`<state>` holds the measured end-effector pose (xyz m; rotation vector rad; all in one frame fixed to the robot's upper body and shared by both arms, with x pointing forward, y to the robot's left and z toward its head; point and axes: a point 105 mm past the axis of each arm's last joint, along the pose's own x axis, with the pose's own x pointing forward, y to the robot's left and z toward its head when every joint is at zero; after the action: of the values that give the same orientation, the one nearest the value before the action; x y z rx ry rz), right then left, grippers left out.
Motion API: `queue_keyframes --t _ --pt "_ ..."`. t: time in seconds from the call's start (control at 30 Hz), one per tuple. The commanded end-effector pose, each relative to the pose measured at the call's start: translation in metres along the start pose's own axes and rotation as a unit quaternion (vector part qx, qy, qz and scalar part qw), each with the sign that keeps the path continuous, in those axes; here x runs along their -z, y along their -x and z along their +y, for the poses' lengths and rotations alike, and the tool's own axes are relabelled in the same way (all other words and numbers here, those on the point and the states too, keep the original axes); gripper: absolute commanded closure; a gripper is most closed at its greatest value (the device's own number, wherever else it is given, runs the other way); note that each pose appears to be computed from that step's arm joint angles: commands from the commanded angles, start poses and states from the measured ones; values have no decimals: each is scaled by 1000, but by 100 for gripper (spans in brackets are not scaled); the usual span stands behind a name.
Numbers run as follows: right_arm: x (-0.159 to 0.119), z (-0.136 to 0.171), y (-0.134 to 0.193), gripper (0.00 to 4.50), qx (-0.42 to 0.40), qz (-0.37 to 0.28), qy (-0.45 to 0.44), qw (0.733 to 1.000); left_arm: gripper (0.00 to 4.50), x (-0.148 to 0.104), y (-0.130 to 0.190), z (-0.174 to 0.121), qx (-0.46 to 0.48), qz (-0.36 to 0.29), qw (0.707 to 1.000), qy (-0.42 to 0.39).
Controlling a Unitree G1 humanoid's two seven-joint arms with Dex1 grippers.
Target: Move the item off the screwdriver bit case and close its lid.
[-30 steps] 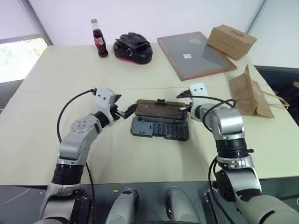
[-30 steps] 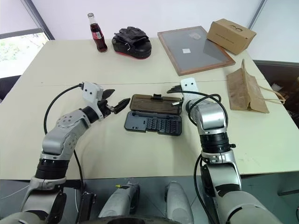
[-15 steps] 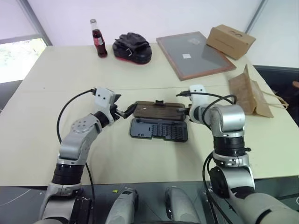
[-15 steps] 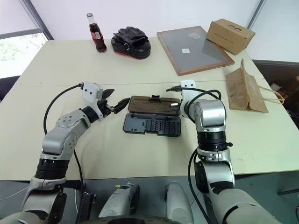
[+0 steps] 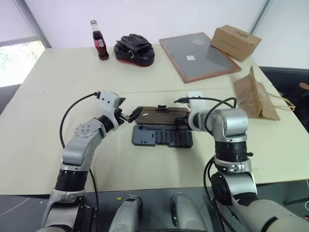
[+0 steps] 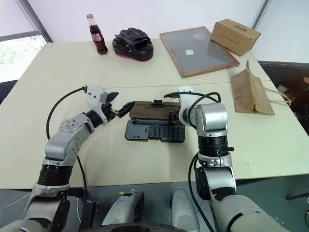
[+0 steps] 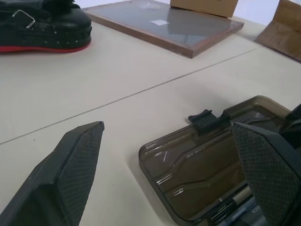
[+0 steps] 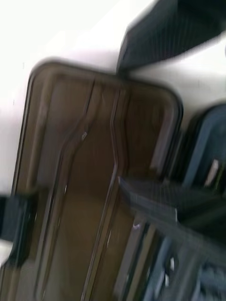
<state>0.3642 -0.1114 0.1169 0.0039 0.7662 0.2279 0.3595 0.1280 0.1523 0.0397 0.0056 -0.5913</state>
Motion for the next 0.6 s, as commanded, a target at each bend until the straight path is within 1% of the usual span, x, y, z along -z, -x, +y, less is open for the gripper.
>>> queue_keyframes --t 0.03,0.2,0.4,0.5,0.53,0.6 --pt "4 -3 0 5 6 8 -14 1000 0 -16 1 -1 1 -29 999 -16" --pt "3 -8 2 5 18 4 -18 1000 0 -16 0 -2 3 -29 999 -17" --pt "8 -29 -1 5 59 7 -42 997 0 -16 -3 -4 7 -31 999 -16" --pt "8 -33 -1 84 66 9 -51 996 0 -16 -3 -4 7 -31 999 -16" --pt "8 -34 -1 127 67 9 -51 996 0 -16 -3 -4 7 -31 999 -16" --pt "8 -33 -1 233 68 7 -49 996 0 -16 -3 -4 7 -31 999 -15"
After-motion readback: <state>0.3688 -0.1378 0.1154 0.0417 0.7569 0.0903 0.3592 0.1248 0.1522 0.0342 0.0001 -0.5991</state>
